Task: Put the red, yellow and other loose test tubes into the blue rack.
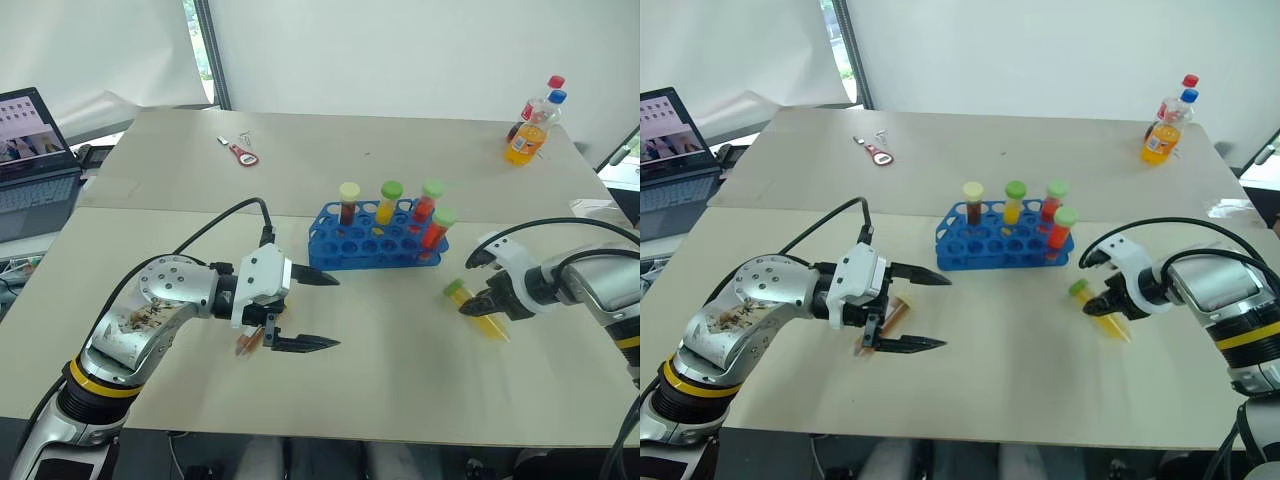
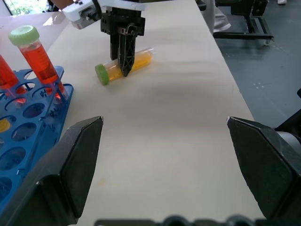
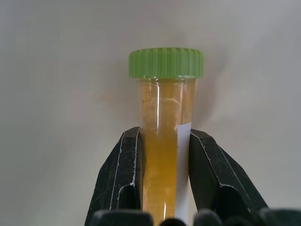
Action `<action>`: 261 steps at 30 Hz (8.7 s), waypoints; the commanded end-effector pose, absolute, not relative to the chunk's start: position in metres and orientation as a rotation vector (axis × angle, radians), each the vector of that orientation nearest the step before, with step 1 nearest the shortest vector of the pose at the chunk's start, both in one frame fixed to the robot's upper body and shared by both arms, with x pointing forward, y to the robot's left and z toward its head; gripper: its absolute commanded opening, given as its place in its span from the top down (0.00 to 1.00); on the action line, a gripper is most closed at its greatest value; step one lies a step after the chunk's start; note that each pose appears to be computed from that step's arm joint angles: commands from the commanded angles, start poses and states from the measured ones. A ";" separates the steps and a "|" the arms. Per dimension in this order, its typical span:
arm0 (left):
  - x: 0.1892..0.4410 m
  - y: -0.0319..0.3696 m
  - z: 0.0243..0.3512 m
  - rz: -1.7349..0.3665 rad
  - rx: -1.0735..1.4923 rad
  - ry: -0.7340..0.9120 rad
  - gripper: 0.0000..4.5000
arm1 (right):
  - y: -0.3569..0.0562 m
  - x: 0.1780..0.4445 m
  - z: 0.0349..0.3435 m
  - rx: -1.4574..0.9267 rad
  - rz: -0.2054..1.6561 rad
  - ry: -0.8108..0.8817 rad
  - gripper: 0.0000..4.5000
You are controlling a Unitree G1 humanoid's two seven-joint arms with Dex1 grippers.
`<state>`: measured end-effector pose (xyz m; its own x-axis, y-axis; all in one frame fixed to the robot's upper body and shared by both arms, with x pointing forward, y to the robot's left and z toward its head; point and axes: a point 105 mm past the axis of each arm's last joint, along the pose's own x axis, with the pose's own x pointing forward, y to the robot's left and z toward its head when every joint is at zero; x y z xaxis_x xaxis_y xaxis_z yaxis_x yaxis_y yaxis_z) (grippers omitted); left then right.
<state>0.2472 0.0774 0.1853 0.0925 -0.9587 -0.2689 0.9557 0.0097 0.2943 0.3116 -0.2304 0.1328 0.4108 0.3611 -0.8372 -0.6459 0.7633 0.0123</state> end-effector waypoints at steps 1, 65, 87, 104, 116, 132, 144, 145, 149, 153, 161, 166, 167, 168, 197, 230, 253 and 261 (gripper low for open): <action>0.258 0.095 0.198 -1.384 0.458 -0.042 0.00 | -0.204 0.307 0.169 -0.350 0.756 0.763 0.79; 0.274 0.104 0.212 -1.282 0.384 -0.072 0.00 | -0.111 0.369 0.172 -0.046 0.210 -0.363 0.79; 0.286 0.123 0.196 -1.068 0.460 0.224 0.00 | -0.127 0.332 0.158 -0.124 0.284 -0.287 0.01; 0.281 0.152 0.136 -0.807 0.386 0.803 0.00 | -0.106 0.255 0.179 -0.356 1.157 0.076 0.01; 0.314 0.132 0.129 -0.718 0.403 0.935 0.00 | -0.122 0.250 0.187 -0.381 1.184 0.146 0.01; 0.308 0.120 0.118 -0.730 0.406 0.971 0.61 | -0.130 0.240 0.196 -0.423 1.171 0.158 0.00; 0.318 0.099 0.178 -0.918 0.337 0.635 0.81 | -0.138 0.247 0.206 -0.451 1.136 0.134 0.00; 0.322 0.093 0.191 -0.957 0.343 0.544 0.81 | -0.139 0.247 0.207 -0.459 1.133 0.128 0.00; 0.337 0.067 0.258 -1.052 0.248 0.123 0.81 | -0.143 0.247 0.211 -0.463 1.108 0.108 0.00; 0.368 0.060 0.288 -0.947 0.215 -0.110 0.81 | -0.143 0.254 0.210 -0.453 1.034 0.109 0.00; 0.379 0.029 0.267 -1.006 0.087 -0.222 0.81 | -0.143 0.268 0.201 -0.353 0.790 0.159 0.00; 0.380 0.015 0.253 -1.041 0.068 -0.234 0.81 | -0.137 0.254 0.198 -0.326 0.799 0.181 0.00; 0.380 0.014 0.251 -1.046 0.073 -0.238 0.81 | -0.136 0.251 0.197 -0.320 0.806 0.185 0.00; 0.382 0.012 0.246 -1.051 0.075 -0.238 0.81 | -0.135 0.249 0.197 -0.312 0.809 0.186 0.00; 0.397 -0.012 0.199 -1.013 0.015 -0.217 0.81 | -0.133 0.234 0.206 -0.265 0.751 0.115 0.00; 0.377 0.010 0.172 -0.900 0.083 -0.346 0.27 | -0.142 0.252 0.214 -0.230 0.614 0.064 0.00; 0.316 0.183 0.186 -0.954 0.576 0.098 0.01 | -0.214 0.269 0.241 -0.479 0.792 0.096 0.00; 0.312 0.185 0.191 -0.959 0.523 0.106 0.01 | -0.215 0.274 0.242 -0.508 0.813 0.104 0.00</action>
